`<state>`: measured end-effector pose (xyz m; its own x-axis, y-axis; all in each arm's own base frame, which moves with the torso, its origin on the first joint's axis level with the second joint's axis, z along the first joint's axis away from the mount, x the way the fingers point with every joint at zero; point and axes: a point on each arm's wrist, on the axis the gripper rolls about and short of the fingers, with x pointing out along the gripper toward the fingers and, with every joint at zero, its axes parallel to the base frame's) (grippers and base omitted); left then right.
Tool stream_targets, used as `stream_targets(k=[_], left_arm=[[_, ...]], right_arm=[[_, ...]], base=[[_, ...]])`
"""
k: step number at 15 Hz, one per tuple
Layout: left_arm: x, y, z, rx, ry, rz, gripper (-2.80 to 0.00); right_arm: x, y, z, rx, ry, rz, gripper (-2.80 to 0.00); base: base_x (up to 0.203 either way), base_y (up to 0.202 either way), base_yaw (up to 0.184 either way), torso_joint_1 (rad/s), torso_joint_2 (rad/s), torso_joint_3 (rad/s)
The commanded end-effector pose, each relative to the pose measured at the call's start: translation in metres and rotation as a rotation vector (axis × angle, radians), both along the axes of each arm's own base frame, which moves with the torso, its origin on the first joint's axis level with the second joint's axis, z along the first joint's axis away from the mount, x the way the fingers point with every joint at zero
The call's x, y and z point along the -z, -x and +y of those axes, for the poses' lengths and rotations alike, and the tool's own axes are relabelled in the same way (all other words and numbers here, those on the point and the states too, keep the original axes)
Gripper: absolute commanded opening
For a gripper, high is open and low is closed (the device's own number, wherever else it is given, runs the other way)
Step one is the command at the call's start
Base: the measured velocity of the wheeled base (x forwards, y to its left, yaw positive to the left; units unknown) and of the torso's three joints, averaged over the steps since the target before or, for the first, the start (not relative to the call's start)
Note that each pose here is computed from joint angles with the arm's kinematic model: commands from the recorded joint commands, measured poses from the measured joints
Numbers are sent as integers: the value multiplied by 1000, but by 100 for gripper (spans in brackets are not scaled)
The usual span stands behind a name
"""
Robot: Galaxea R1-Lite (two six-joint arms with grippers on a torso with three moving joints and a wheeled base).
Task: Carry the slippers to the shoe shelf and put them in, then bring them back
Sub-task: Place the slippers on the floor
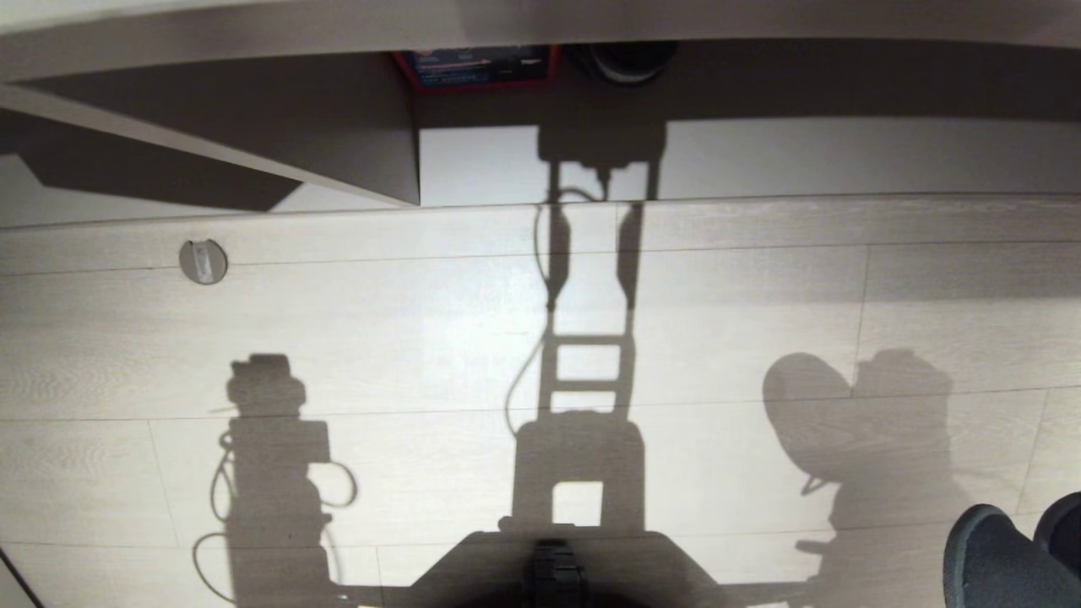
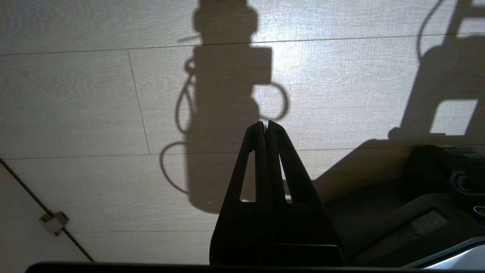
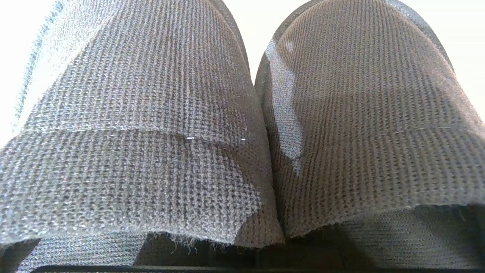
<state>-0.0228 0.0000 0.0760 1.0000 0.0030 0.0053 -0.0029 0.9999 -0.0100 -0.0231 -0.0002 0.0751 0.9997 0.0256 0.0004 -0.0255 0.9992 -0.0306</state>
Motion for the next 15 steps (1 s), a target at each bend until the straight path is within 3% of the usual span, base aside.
stream_targets(k=[1,15], left_arm=[[0,0,0,0,-1,1,-280],[0,0,0,0,-1,-1,-280]], right_arm=[[0,0,0,-1,0,3,-280],[0,0,0,-1,0,2,-280]], base=[[0,0,0,0,0,0],[0,0,0,2,2,179]])
